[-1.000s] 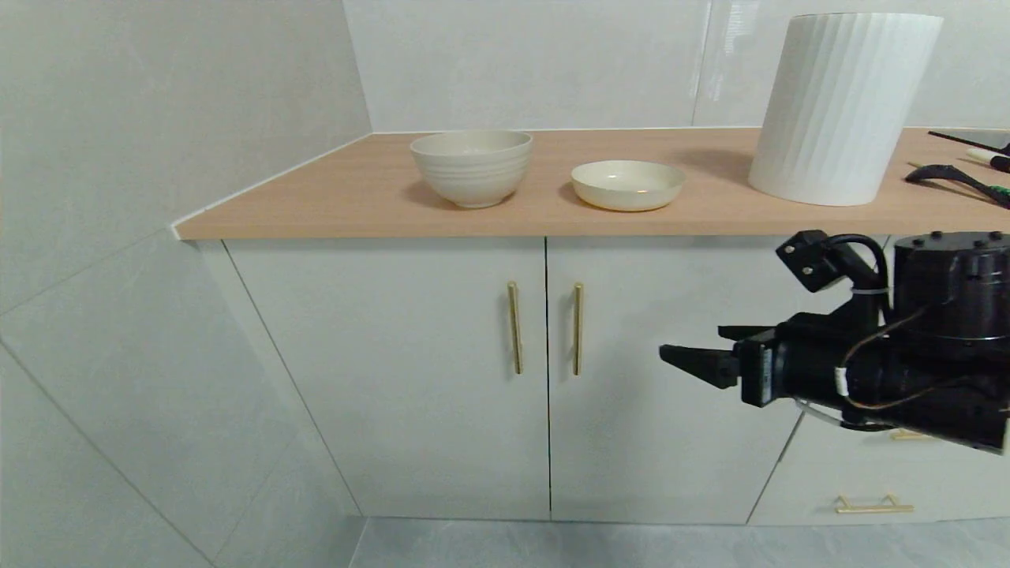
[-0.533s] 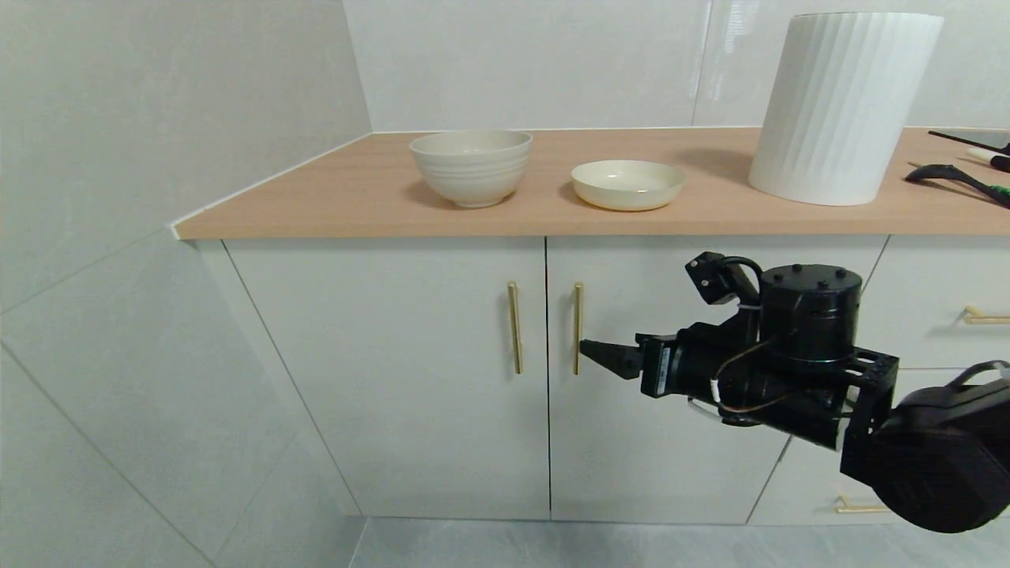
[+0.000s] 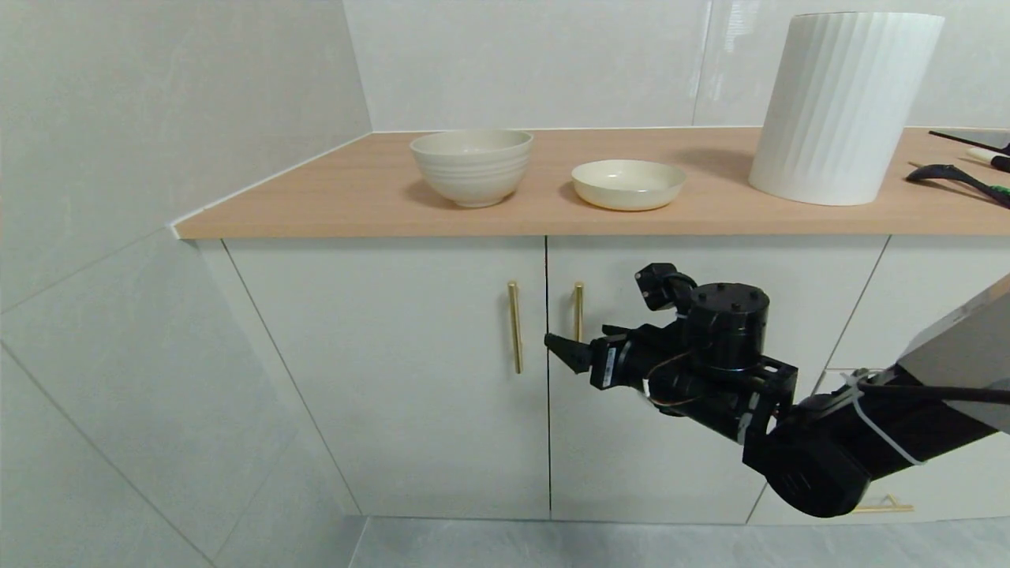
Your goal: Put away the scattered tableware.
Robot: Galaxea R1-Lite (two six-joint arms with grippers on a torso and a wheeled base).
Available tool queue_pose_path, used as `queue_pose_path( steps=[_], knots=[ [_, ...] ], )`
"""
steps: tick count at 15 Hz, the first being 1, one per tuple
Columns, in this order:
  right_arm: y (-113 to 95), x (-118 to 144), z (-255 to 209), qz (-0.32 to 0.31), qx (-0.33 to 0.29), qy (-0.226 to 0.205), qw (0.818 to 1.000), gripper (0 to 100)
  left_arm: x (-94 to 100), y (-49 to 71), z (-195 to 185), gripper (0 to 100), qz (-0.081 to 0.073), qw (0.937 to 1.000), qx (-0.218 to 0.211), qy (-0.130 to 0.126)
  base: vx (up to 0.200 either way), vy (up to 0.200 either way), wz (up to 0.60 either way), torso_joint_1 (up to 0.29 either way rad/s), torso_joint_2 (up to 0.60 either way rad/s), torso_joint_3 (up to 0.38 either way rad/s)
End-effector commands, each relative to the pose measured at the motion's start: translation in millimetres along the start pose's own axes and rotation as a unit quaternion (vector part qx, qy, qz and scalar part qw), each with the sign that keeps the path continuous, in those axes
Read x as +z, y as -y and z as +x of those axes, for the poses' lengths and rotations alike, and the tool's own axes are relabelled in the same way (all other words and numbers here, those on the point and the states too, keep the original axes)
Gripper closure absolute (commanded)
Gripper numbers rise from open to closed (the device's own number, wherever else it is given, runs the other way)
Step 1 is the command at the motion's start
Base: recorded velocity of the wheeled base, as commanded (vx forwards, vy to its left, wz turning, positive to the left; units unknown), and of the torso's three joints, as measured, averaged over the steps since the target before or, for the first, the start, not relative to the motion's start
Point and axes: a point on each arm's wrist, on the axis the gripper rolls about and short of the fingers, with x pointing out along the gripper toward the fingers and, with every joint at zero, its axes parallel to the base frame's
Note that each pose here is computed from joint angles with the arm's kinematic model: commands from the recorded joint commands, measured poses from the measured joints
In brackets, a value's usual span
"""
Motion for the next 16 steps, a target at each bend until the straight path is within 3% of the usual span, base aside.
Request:
queue_pose_path(
  steps=[1, 16],
  knots=[
    [1, -5, 14, -0.009, 0.0, 0.001, 1.0, 0, 0.0, 0.0, 0, 0, 0.0, 1.0, 0.0, 0.0, 0.0, 0.0, 0.0, 0.0, 0.0, 0.0],
    [-11, 5, 27, -0.002, 0.036, 0.022, 0.999, 0, 0.0, 0.0, 0, 0, 0.0, 1.0, 0.0, 0.0, 0.0, 0.0, 0.0, 0.0, 0.0, 0.0]
  ],
)
